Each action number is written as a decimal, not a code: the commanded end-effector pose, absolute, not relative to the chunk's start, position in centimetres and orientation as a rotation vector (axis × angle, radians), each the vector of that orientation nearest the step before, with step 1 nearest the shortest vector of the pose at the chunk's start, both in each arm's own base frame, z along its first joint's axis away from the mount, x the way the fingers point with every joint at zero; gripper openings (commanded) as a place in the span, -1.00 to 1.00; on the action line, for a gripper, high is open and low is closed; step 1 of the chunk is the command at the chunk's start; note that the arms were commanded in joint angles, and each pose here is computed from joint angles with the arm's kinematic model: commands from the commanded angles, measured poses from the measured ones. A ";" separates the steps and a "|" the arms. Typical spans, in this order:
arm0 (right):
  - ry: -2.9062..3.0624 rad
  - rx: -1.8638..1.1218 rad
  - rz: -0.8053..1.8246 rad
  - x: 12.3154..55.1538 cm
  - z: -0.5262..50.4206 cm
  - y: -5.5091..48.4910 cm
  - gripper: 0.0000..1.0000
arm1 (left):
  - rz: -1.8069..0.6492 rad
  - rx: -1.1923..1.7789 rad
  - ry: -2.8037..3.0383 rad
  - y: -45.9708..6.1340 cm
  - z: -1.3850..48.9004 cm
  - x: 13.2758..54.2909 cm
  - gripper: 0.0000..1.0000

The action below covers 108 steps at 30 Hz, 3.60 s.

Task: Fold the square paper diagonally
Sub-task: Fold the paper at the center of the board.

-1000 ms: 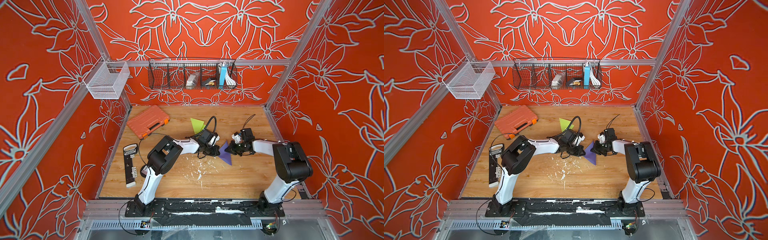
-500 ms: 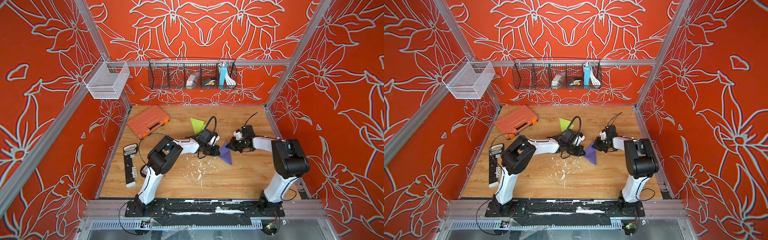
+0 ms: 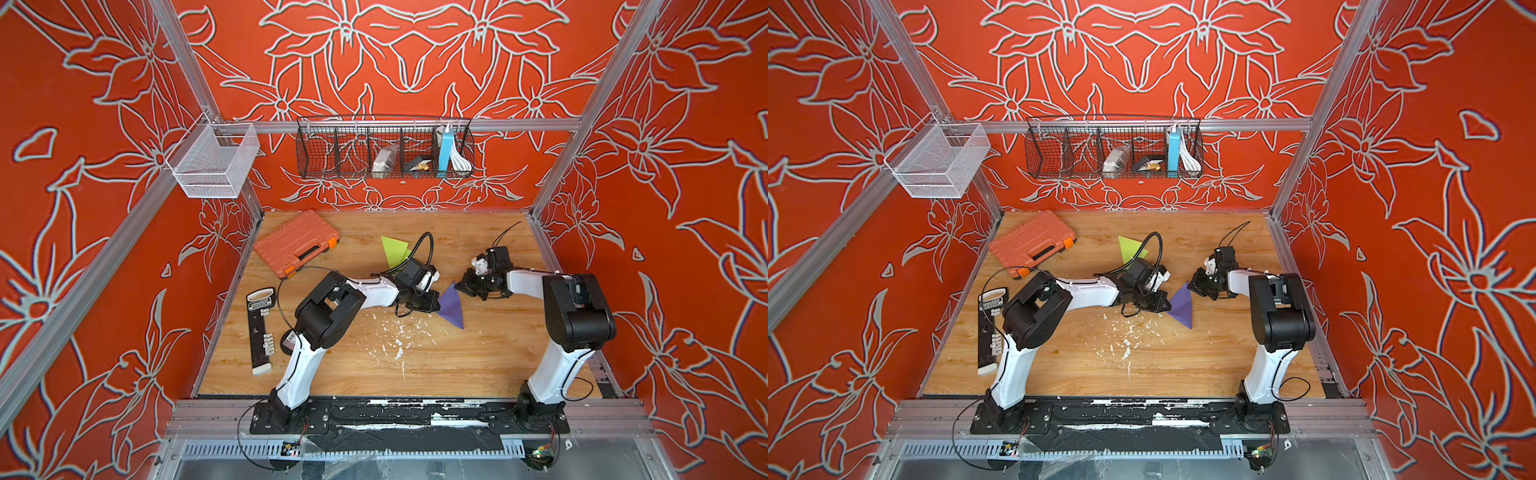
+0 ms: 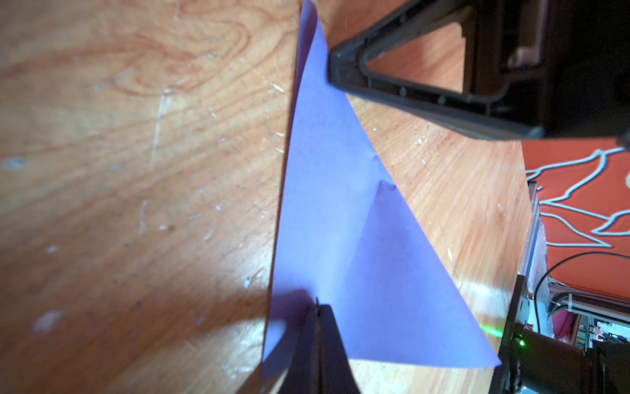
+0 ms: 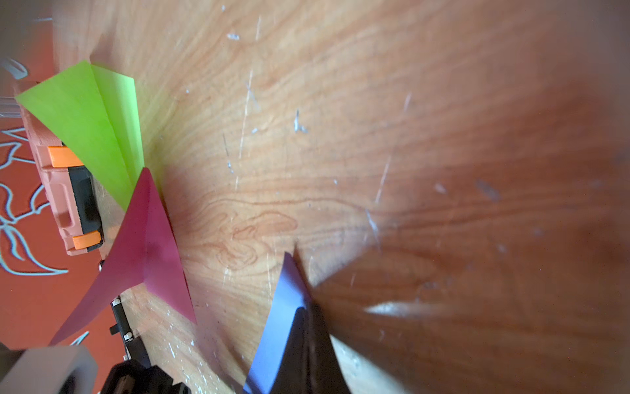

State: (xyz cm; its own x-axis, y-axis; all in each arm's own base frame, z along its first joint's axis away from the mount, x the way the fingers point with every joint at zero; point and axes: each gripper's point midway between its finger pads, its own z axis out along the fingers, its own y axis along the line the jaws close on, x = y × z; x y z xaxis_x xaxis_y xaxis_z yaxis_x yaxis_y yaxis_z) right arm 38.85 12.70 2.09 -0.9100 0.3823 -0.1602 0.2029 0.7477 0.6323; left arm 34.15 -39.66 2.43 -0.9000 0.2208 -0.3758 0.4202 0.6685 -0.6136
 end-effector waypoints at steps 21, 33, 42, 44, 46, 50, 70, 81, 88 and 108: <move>2.674 0.391 0.728 39.2 4.1 10.7 -1.00 | -0.882 0.478 2.829 -36.4 -3.2 32.0 -1.00; 2.863 0.006 0.813 30.3 5.5 16.1 -1.00 | -0.889 0.484 2.819 -36.7 -3.0 32.2 -1.00; 2.926 0.063 0.755 29.8 3.8 16.9 -1.00 | -0.884 0.489 2.813 -36.8 -2.9 32.4 -1.00; 2.940 0.084 0.743 29.7 3.1 16.8 -1.00 | -0.879 0.491 2.813 -36.7 -3.0 32.4 -1.00; 2.946 0.103 0.733 29.6 2.6 16.7 -1.00 | -0.875 0.493 2.812 -36.7 -2.9 32.4 -1.00; 2.959 0.125 0.718 29.3 1.8 16.5 -1.00 | -0.874 0.492 2.815 -36.7 -2.9 32.4 -1.00; 3.038 0.226 0.480 27.3 0.3 10.3 -1.00 | -0.846 0.499 2.820 -36.4 -3.0 32.4 -1.00; 3.017 0.219 0.501 27.5 1.0 10.1 -1.00 | -0.841 0.502 2.819 -36.3 -2.9 32.5 -1.00; 2.816 0.210 0.784 28.9 5.8 13.8 -1.00 | -0.857 0.504 2.819 -36.6 -3.0 32.4 -1.00; 2.985 0.253 0.658 26.8 1.5 14.2 -1.00 | -0.858 0.504 2.825 -36.6 -3.1 32.3 -1.00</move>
